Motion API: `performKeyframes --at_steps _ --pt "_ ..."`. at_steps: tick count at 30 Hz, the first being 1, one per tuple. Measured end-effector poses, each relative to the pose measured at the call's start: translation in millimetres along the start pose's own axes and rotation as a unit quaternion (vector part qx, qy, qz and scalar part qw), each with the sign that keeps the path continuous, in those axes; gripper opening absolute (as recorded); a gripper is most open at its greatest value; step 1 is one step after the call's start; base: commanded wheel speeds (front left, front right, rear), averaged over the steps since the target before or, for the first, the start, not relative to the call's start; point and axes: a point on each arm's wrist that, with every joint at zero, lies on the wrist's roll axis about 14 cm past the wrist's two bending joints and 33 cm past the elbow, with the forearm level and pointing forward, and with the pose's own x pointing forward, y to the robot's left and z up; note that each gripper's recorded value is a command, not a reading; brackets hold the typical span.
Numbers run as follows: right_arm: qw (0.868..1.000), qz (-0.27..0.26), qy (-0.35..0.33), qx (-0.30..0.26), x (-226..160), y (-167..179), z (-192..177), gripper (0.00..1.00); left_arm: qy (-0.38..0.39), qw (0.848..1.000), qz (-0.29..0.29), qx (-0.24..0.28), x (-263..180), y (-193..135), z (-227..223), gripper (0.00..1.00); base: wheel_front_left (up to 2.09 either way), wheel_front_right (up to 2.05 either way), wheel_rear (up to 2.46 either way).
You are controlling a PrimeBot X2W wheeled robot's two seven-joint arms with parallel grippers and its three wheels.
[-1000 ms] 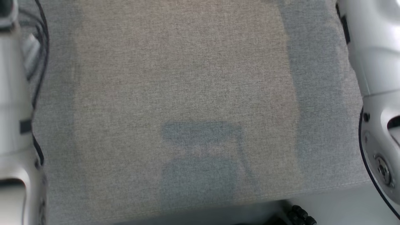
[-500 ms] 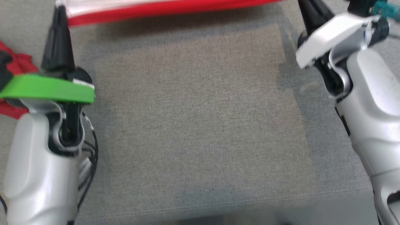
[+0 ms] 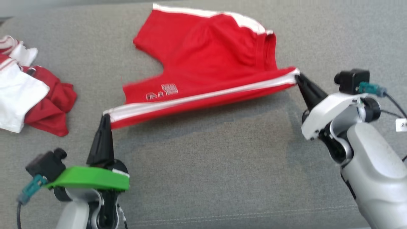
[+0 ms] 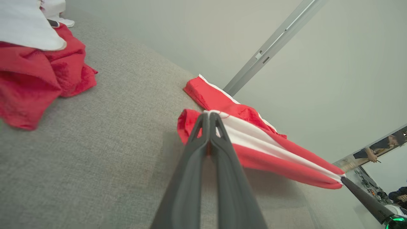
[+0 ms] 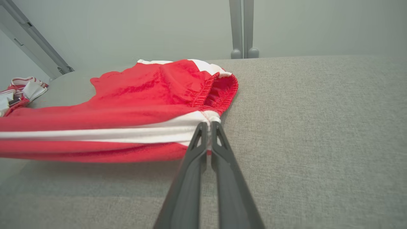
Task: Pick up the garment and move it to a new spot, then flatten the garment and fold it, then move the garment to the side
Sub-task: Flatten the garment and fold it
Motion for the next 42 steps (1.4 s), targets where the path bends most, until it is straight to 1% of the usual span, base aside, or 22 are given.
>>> performKeyframes --at_steps 2,4,10,13,15,19,23,27,32,37,42 --pt "1.000 0.003 0.010 0.000 -11.2 4.3 -4.5 0.00 0.002 1.000 0.004 0.002 -14.0 -0.8 -0.7 0.00 0.00 0.00 0.00" --pt "1.000 0.009 0.007 -0.013 -22.0 9.5 -2.7 0.00 0.004 1.000 0.014 0.002 -27.6 1.1 -1.1 0.00 0.00 0.00 0.00" --pt "1.000 0.018 0.012 -0.007 -52.4 20.8 -10.3 0.00 -0.005 1.000 0.026 0.006 -57.3 1.3 5.2 0.00 0.00 0.00 0.00" --pt "1.000 0.019 0.009 -0.005 -68.6 23.4 -11.2 0.00 0.003 0.999 0.033 0.003 -72.9 1.2 1.6 0.00 0.00 0.00 0.00" --pt "1.000 0.022 0.007 0.002 -78.4 27.4 -12.9 0.00 0.002 0.999 0.042 -0.012 -80.8 2.1 0.0 0.00 0.00 0.00 0.00" --pt "1.000 0.010 0.008 0.013 -101.2 24.5 -17.9 0.00 0.007 0.998 0.060 -0.029 -98.1 4.1 -9.4 0.00 0.00 0.00 0.00" --pt "0.999 -0.005 0.014 0.032 -117.8 21.4 -25.7 0.00 0.016 0.998 0.062 -0.025 -106.7 2.1 -15.2 0.00 0.00 0.00 0.00" --pt "0.999 -0.003 0.007 0.031 -118.7 25.0 -21.7 0.00 0.016 0.999 0.052 0.001 -97.2 0.6 -10.3 0.00 0.00 0.00 0.00" --pt "0.999 -0.003 -0.028 0.027 -103.3 26.0 -1.5 0.00 -0.001 0.999 0.014 0.043 -58.5 -13.7 6.2 0.00 0.00 0.00 0.00" --pt "0.998 -0.006 -0.051 0.030 -79.8 22.1 13.3 0.00 -0.011 0.997 -0.021 0.077 -14.9 -25.5 14.8 0.00 0.00 0.00 0.00" --pt "0.998 0.000 -0.058 0.033 -50.5 24.1 22.5 0.00 -0.014 0.992 -0.043 0.116 26.0 -28.1 17.3 0.00 0.00 0.00 0.00"
